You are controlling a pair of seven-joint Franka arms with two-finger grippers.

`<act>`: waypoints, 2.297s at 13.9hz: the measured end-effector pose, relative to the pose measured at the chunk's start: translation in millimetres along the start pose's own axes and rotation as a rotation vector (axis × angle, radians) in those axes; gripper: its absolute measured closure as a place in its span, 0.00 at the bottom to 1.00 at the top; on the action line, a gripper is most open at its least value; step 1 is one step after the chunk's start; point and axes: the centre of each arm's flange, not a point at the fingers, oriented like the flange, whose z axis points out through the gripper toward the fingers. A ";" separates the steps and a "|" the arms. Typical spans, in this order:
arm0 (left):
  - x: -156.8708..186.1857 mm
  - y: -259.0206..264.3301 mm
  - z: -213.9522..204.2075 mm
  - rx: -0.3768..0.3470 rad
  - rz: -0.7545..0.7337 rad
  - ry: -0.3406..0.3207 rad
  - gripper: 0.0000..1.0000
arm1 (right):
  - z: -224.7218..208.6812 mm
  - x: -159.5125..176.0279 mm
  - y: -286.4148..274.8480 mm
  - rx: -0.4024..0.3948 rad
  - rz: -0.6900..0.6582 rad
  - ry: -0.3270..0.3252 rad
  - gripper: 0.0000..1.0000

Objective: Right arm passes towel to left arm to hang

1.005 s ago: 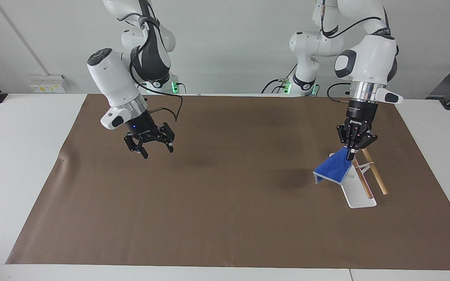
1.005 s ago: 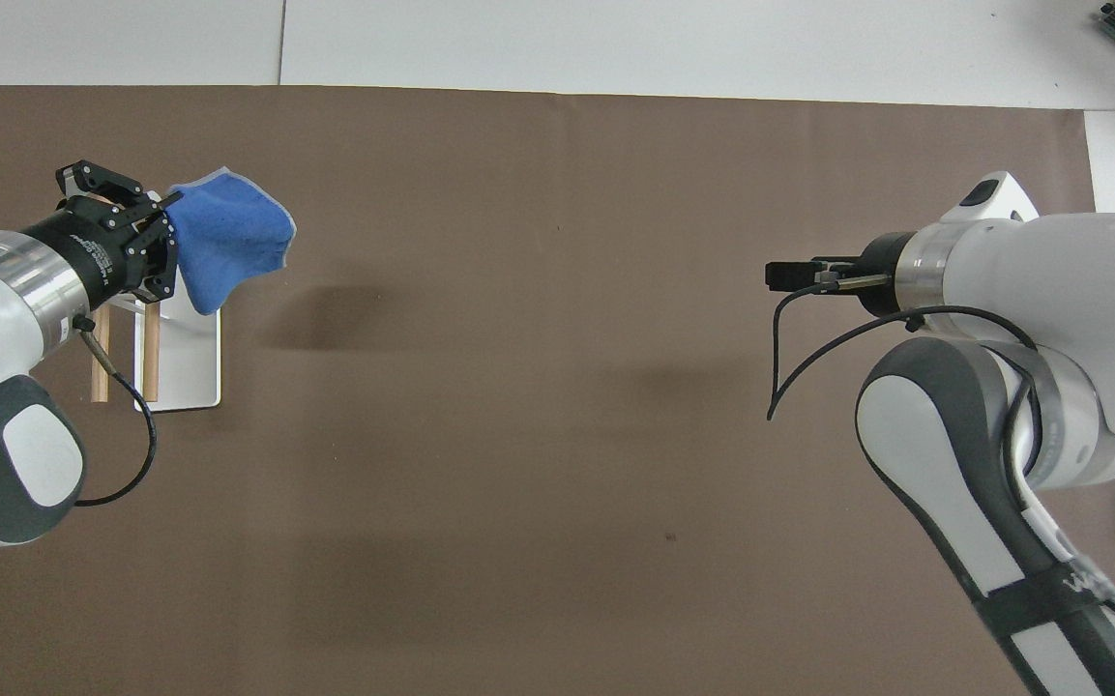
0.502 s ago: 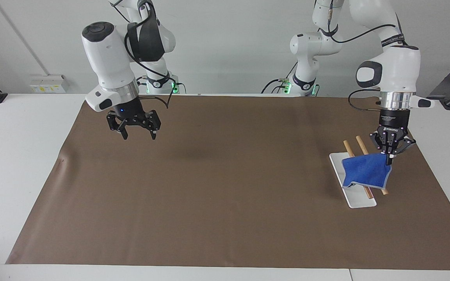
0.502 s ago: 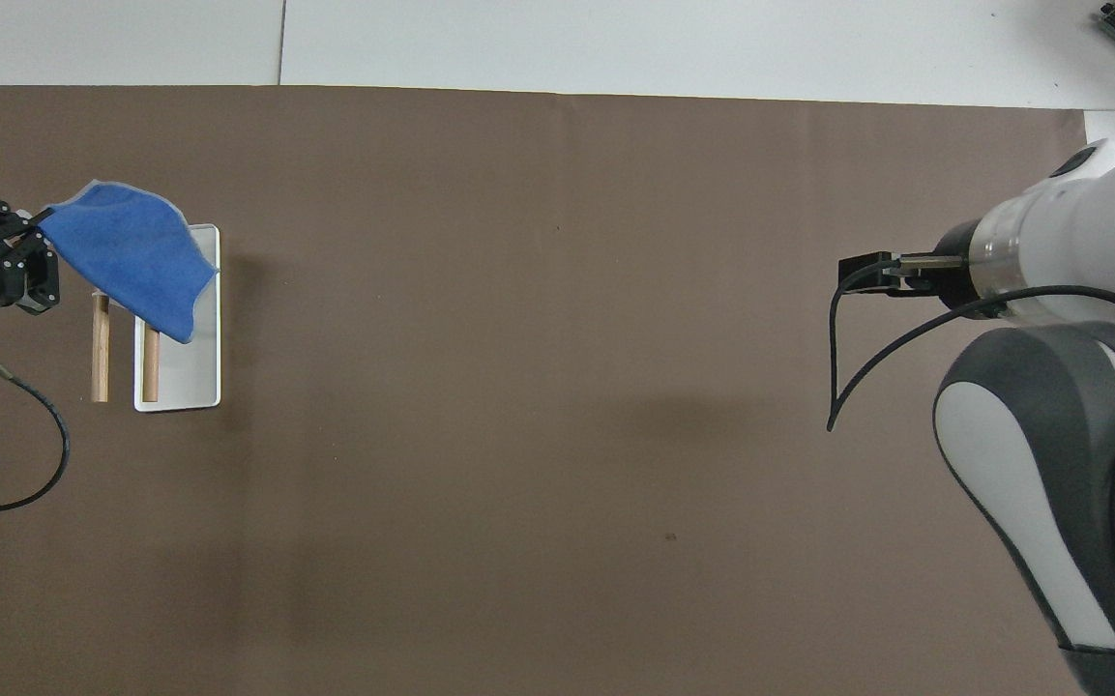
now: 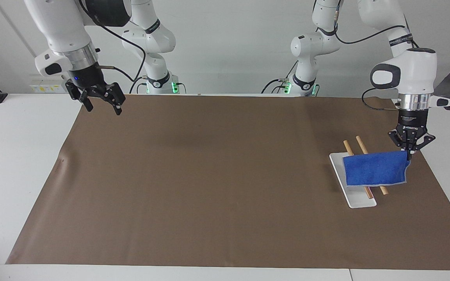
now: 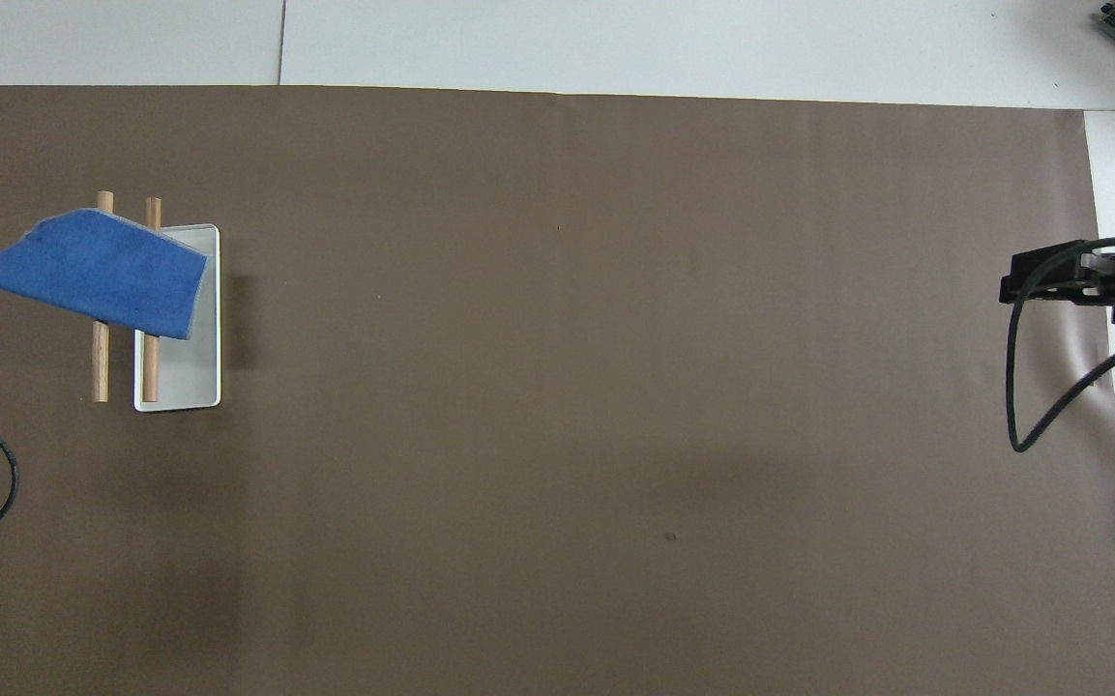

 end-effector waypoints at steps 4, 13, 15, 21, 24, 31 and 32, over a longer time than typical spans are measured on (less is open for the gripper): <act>13.6 -12.1 8.3 0.029 -0.013 0.020 0.81 | 8.5 -1.1 4.0 -0.006 0.007 -0.033 0.00; -0.8 10.4 -9.3 0.054 0.091 0.005 0.00 | 14.4 -5.7 -5.3 -0.009 -0.053 -0.061 0.00; -27.3 8.5 -18.1 0.105 0.217 -0.023 0.00 | 17.2 -6.1 -4.1 -0.009 -0.056 -0.067 0.00; -139.1 -37.0 -39.5 0.292 0.689 -0.162 0.00 | 20.2 -6.5 -3.4 -0.011 -0.042 -0.074 0.00; -175.7 -58.6 -51.6 0.316 0.928 -0.232 0.00 | 19.9 -6.8 -3.5 -0.012 -0.020 -0.073 0.00; -212.0 -41.4 -105.0 0.324 1.546 -0.366 0.00 | 23.6 -11.5 -2.3 -0.010 -0.085 -0.084 0.00; -211.6 -36.0 -109.9 0.321 1.640 -0.365 0.00 | 23.5 -11.6 -2.3 -0.010 -0.086 -0.084 0.00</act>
